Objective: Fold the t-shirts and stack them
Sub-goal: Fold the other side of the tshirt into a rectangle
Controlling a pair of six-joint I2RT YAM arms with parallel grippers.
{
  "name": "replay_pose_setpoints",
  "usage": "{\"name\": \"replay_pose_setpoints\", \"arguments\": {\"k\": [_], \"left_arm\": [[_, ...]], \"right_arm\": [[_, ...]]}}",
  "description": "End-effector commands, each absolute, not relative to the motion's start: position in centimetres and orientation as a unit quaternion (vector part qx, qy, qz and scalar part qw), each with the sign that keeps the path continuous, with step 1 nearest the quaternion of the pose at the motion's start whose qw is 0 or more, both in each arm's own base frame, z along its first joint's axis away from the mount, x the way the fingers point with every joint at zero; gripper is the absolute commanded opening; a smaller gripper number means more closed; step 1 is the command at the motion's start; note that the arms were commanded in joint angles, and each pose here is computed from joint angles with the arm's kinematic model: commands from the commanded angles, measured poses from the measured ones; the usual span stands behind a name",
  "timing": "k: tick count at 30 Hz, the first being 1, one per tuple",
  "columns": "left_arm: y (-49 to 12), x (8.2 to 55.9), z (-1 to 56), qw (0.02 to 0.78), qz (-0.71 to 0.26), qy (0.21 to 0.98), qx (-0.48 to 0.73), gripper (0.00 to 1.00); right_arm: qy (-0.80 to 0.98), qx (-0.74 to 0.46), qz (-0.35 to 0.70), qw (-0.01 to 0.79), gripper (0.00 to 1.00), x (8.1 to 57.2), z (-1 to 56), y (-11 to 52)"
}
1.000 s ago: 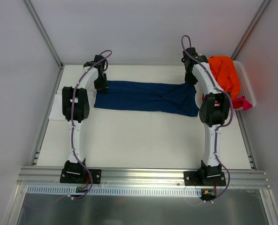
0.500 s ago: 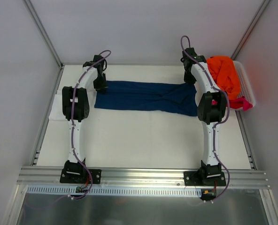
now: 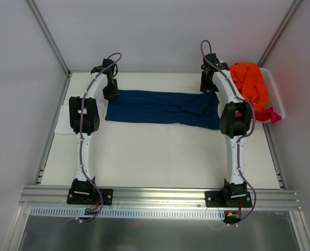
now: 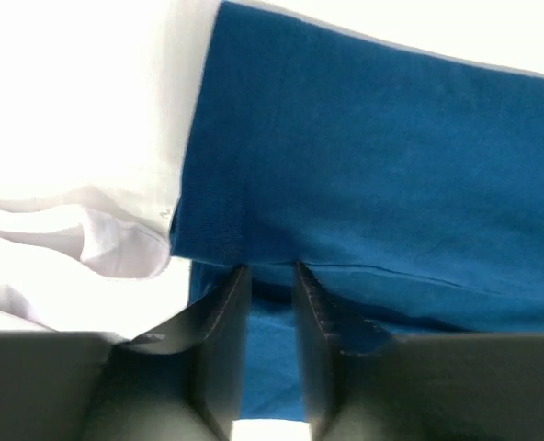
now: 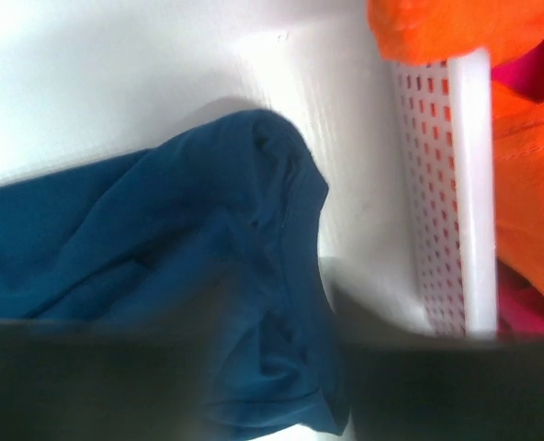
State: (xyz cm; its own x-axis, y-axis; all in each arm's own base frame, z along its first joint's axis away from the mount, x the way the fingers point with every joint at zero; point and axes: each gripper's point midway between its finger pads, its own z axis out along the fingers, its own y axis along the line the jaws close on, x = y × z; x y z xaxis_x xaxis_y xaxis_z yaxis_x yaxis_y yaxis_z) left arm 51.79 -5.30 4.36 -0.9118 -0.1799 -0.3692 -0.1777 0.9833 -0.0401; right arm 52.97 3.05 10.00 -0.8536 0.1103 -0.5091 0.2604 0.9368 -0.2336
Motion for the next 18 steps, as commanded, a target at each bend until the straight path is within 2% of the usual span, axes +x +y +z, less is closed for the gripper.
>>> {"name": "replay_pose_setpoints", "arguments": {"k": [1, 2, 3, 4, 9, 12, 14, 16, 17, 18], "left_arm": [[-4.1, 52.4, 6.3, 0.209, 0.017, 0.971, -0.115, 0.34], [-3.6, 52.5, 7.2, 0.221, 0.029, 0.967, -0.127, 0.50], [-3.5, 52.7, 7.9, 0.231, 0.032, 0.963, -0.132, 0.94], [-3.3, 52.7, 9.1, 0.246, 0.033, 0.959, -0.139, 0.99], [-4.9, 53.2, 12.8, 0.296, 0.007, 0.946, -0.134, 0.99], [-6.9, 52.7, 12.9, 0.295, -0.002, 0.949, -0.113, 0.99], [-8.4, 52.2, 11.8, 0.283, 0.000, 0.955, -0.093, 0.99], [-9.6, 51.5, 10.2, 0.265, 0.002, 0.961, -0.080, 0.99], [-10.0, 51.2, 9.6, 0.258, 0.002, 0.963, -0.077, 0.99], [-10.2, 50.9, 9.1, 0.252, 0.004, 0.965, -0.075, 0.96]], "right_arm": [[0.940, 0.098, -0.167, 0.280, 0.86, 54.3, 11.5, 1.9], [0.938, 0.098, -0.176, 0.282, 0.99, 54.4, 11.7, 1.4], [0.937, 0.096, -0.180, 0.283, 0.99, 54.5, 11.7, 1.4], [0.936, 0.096, -0.186, 0.284, 0.99, 54.5, 11.8, 1.1], [0.927, 0.099, -0.198, 0.303, 0.99, 54.3, 14.1, 0.3], [0.923, 0.099, -0.176, 0.328, 0.99, 53.8, 15.6, 1.1], [0.923, 0.095, -0.162, 0.335, 0.94, 52.3, 16.8, 1.7], [0.928, 0.086, -0.143, 0.333, 0.62, 50.9, 17.3, 2.7], [0.931, 0.082, -0.135, 0.328, 0.29, 50.4, 17.2, 3.0], [0.934, 0.079, -0.123, 0.325, 0.17, 50.0, 17.1, 3.7]]}}
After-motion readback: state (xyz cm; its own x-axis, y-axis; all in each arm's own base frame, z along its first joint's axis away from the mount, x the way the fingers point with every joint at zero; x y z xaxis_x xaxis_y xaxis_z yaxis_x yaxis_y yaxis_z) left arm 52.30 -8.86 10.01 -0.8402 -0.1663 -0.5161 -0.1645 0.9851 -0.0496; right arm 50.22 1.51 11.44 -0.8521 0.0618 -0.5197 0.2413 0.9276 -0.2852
